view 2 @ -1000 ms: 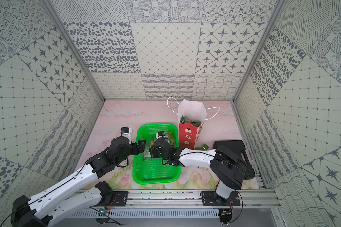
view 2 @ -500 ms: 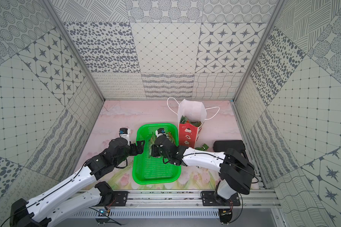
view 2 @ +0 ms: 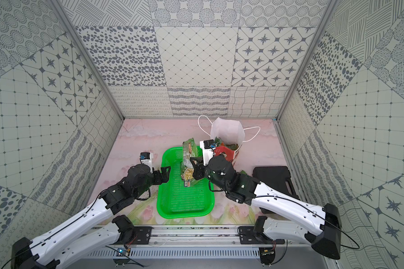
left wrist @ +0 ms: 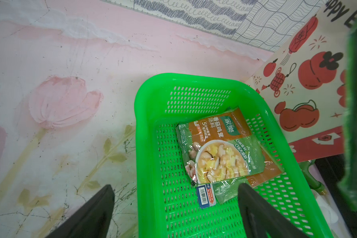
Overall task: Place the condiment packets inside the bag
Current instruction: Pick up the condiment packet from the storage box, then place the condiment packet in the paper bag.
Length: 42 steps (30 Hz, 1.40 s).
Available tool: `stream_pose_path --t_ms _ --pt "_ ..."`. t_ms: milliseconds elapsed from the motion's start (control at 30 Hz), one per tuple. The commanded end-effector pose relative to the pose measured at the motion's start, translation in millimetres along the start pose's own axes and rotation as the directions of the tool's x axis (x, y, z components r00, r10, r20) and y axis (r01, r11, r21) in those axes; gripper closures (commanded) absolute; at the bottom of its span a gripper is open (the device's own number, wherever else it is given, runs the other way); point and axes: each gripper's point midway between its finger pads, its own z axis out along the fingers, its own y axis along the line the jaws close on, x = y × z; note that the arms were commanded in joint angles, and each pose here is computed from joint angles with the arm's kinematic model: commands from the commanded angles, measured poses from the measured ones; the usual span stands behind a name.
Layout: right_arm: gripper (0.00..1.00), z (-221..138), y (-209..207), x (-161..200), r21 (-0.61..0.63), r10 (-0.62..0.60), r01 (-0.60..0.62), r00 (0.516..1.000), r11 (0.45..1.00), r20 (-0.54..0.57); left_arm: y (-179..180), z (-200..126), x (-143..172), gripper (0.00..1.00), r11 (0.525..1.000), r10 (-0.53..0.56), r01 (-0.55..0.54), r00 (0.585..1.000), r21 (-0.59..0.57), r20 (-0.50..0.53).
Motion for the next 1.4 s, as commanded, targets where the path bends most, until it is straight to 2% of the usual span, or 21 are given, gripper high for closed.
stream_pose_path --t_ms 0,267,433,567,700,900,1133,1367 --pt "1.0 -35 -9 -53 0.094 -0.085 0.072 0.985 0.993 0.148 -2 1 -10 0.04 1.0 -0.03 0.029 0.998 0.004 0.047" --pt "1.0 -91 -28 -110 0.217 -0.165 0.102 0.941 0.971 0.296 -2 3 -9 0.03 1.0 -0.026 0.026 0.999 0.002 0.044" --pt "1.0 -98 -57 -127 0.376 -0.207 0.089 0.935 0.922 0.289 -2 4 -9 0.04 1.0 -0.024 0.024 0.999 0.0 0.041" --pt "1.0 -88 -88 -127 0.469 -0.178 0.062 0.962 0.881 0.206 -2 4 -9 0.03 1.0 -0.02 0.021 0.999 -0.002 0.039" --pt "1.0 -74 -116 -117 0.511 -0.12 0.045 0.986 0.858 0.115 -2 6 -8 0.03 1.0 -0.015 0.015 0.999 -0.004 0.033" --pt "1.0 -49 -132 -93 0.465 -0.019 0.038 0.999 0.885 -0.046 -5 13 -4 0.03 1.0 -0.003 0.003 1.0 -0.013 -0.004" --pt "1.0 -33 -119 -57 0.347 0.041 0.052 0.966 0.937 -0.254 -9 20 1 0.03 1.0 0.01 -0.01 0.999 -0.004 -0.035" --pt "1.0 -39 -124 -54 0.337 0.041 0.068 0.951 0.939 -0.306 -20 34 12 0.03 0.999 0.034 -0.032 0.993 0.019 -0.113"
